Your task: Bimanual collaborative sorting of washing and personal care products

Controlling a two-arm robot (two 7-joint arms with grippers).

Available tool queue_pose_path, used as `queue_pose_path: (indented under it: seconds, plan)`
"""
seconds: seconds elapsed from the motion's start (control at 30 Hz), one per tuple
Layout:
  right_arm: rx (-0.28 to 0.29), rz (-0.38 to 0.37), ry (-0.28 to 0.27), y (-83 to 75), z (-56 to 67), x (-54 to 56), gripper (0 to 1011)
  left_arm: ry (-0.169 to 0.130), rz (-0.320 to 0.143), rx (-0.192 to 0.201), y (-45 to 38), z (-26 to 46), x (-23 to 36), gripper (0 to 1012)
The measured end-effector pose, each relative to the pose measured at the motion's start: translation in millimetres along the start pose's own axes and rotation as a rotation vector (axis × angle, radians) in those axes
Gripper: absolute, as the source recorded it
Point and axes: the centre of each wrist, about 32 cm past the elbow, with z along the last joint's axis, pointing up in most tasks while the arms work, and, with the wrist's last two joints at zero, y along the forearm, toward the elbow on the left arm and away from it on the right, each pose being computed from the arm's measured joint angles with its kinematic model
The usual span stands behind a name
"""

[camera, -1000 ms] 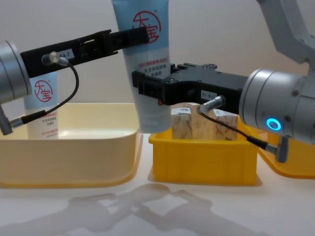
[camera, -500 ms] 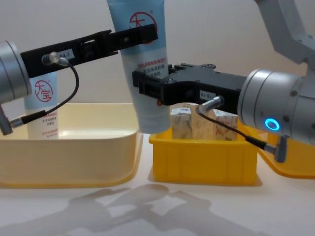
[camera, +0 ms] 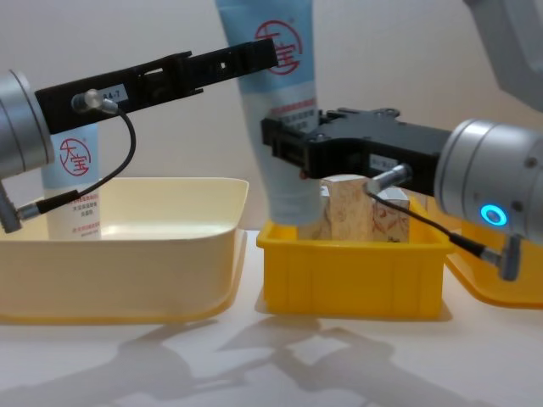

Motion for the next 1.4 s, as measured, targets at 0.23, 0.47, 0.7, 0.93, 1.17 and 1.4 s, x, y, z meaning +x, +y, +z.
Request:
queue_pose_path:
  seconds: [0.23, 0.47, 0.7, 0.93, 1.17, 1.4]
  plan:
    - [0.009, -0.093, -0.017, -12.3, -0.8, 5.8, 421, 0.0, 0.0, 0.0, 0.0, 0.0, 0.0, 1001]
    - [0.04, -0.197, -0.041, -24.2, -2.1, 15.2, 381, 0.0, 0.0, 0.0, 0.0, 0.0, 0.0, 1003]
    - [0.097, -0.3, -0.075, -33.2, -2.1, 29.9, 383, 0.0, 0.0, 0.0, 0.0, 0.0, 0.0, 1001]
    - [0.167, -0.412, -0.115, -38.8, -2.8, 51.4, 383, 0.0, 0.0, 0.0, 0.0, 0.0, 0.0, 1002]
    - [0.211, -0.52, -0.142, -42.2, -2.0, 72.3, 383, 0.0, 0.0, 0.0, 0.0, 0.0, 0.0, 1002]
    - [0.2, -0.6, -0.158, -46.0, -1.5, 81.7, 381, 0.0, 0.0, 0.0, 0.0, -0.1, 0.0, 1001]
